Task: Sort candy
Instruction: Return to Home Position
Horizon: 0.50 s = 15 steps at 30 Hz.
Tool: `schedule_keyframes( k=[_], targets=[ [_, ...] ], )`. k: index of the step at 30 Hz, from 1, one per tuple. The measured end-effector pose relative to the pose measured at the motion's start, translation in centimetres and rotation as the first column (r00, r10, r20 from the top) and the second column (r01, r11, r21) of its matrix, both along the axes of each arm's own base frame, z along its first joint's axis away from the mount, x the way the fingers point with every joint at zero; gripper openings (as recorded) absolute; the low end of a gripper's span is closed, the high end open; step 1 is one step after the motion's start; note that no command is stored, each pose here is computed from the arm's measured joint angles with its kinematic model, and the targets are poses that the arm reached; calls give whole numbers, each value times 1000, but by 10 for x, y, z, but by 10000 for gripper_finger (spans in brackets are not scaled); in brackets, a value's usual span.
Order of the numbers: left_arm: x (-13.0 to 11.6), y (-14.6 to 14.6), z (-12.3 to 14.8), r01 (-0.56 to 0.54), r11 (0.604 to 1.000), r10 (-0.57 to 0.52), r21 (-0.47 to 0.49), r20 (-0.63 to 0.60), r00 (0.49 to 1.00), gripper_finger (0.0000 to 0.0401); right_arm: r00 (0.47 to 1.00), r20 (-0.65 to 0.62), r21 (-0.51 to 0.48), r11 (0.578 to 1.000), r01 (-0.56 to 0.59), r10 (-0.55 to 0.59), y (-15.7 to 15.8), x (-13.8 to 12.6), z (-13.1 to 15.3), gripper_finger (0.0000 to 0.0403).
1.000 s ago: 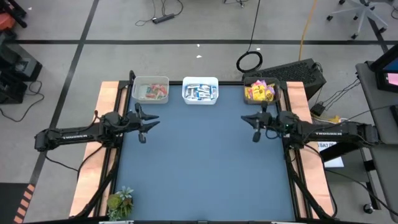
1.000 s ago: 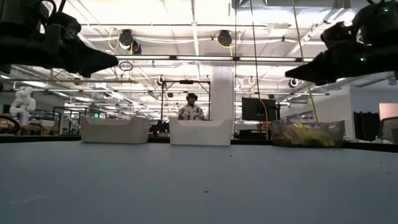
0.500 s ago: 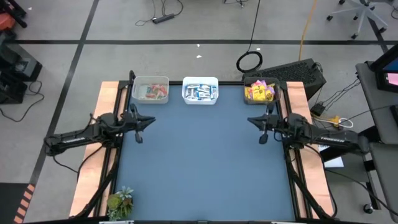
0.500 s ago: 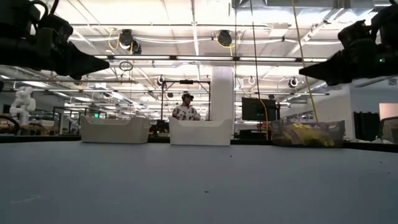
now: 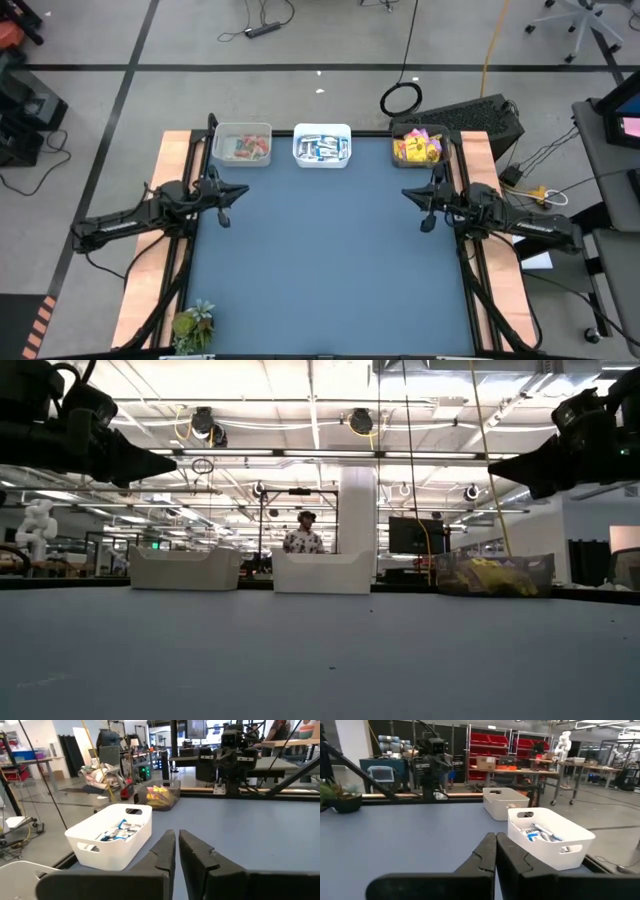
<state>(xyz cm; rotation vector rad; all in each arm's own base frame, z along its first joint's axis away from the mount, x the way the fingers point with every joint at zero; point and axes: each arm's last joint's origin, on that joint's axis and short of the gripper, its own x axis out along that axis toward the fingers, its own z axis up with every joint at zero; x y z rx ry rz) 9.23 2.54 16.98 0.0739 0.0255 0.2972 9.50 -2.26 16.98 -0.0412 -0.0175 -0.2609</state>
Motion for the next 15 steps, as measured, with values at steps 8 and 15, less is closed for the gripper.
schedule_keyframes(
  k=[8, 15],
  targets=[
    [-1, 2, 0, -53, 999, 53, 9, 0, 999, 31, 998, 15, 0, 998, 69, -69, -2, -1, 1, 0],
    [-1, 5, 1, -86, 995, 87, -40, 22, 996, 31, 975, 30, -25, 975, 223, -222, -6, -3, 3, 0]
  ],
)
